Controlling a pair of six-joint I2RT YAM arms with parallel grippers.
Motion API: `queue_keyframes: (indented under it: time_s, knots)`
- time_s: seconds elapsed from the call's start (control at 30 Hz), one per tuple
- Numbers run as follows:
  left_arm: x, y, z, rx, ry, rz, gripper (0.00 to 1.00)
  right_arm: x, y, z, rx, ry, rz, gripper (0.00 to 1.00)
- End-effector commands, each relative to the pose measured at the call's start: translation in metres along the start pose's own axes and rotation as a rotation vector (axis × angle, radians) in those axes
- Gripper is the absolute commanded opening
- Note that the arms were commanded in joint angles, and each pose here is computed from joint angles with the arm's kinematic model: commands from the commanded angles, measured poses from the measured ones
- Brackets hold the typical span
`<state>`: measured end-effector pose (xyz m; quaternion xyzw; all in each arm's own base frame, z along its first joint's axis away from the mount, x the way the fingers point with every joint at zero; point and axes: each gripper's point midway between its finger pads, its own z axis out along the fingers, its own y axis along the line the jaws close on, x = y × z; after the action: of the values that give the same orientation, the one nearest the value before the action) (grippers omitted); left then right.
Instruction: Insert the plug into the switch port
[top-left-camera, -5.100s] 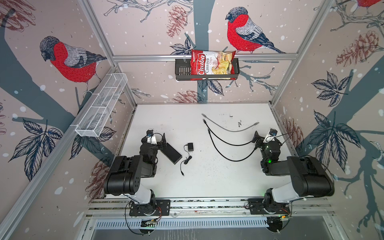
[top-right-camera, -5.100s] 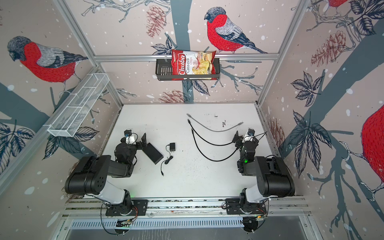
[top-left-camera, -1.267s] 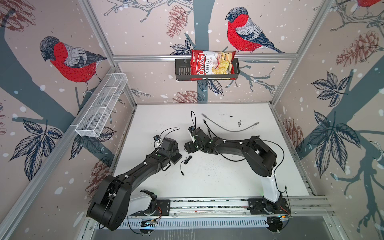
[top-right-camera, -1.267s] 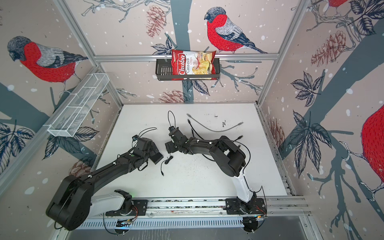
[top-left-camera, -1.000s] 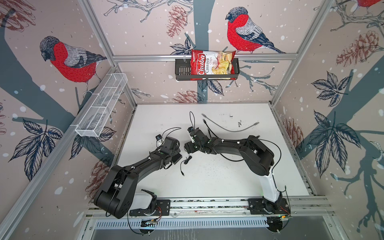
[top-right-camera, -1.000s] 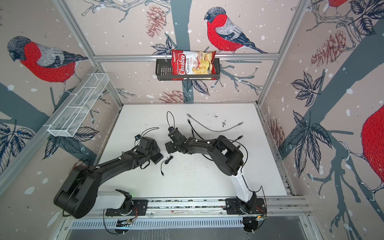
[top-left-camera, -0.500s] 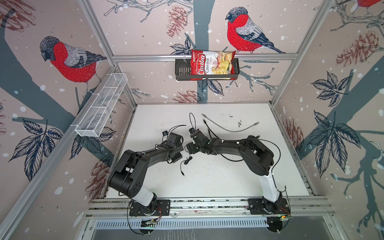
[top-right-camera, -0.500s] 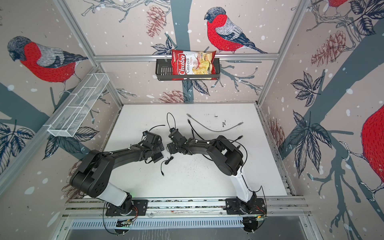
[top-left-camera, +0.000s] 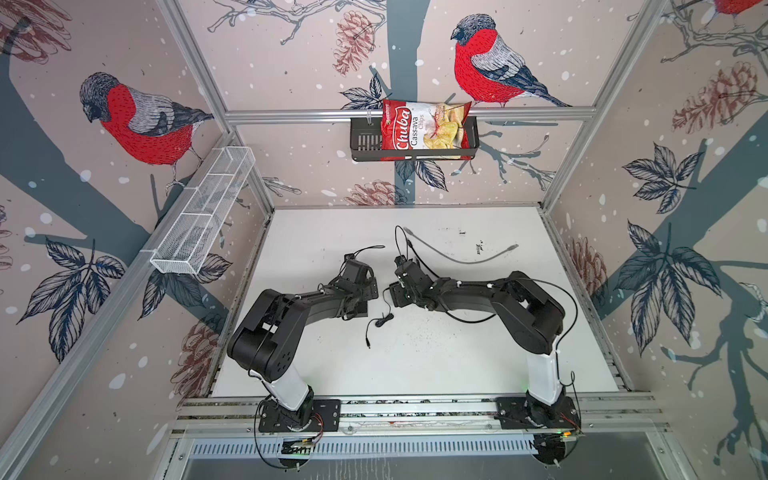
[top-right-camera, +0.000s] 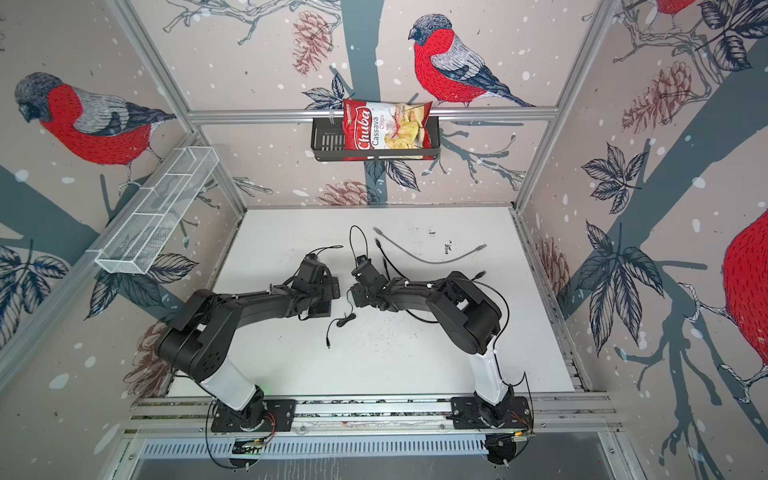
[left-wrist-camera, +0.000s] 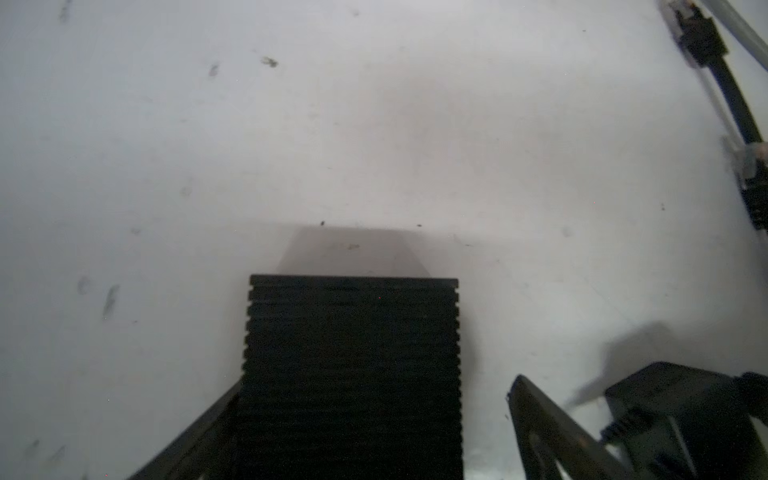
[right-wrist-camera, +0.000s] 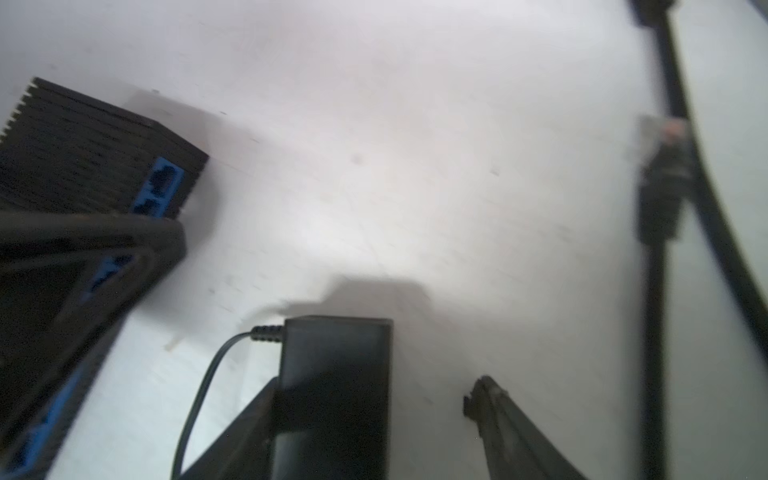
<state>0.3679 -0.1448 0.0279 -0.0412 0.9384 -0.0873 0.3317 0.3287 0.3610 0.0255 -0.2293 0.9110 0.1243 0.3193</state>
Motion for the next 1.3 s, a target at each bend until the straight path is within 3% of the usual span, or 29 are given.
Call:
queue_keyframes:
  time_s: [0.0, 0.27, 0.47, 0.77, 0.97, 1.07, 1.27]
  knots:
    - [-0.006, -0.030, 0.000, 0.154, -0.017, 0.072, 0.93, 0.004, -0.017, -0.010, 0.060, -0.015, 0.027, 0.73]
    - [0.003, -0.074, -0.002, 0.331, -0.003, 0.225, 0.92, 0.022, -0.040, -0.034, 0.123, -0.018, 0.056, 0.72]
    - [0.009, -0.088, -0.003, 0.396, 0.006, 0.254, 0.92, 0.037, -0.051, -0.051, 0.146, -0.014, 0.068, 0.72]
    - [0.001, -0.081, -0.007, 0.346, -0.029, 0.256, 0.92, 0.053, -0.054, -0.065, 0.138, -0.016, 0.072, 0.72]
    - [-0.022, -0.080, -0.031, 0.331, -0.130, 0.252, 0.93, 0.030, -0.049, -0.085, 0.102, -0.102, 0.030, 0.77]
    - [-0.032, -0.079, -0.046, 0.336, -0.176, 0.237, 0.93, 0.012, -0.035, -0.101, 0.026, -0.165, -0.043, 0.78]
    - [-0.038, -0.067, -0.070, 0.312, -0.238, 0.179, 0.94, 0.010, 0.015, -0.124, -0.220, -0.262, -0.345, 0.76]
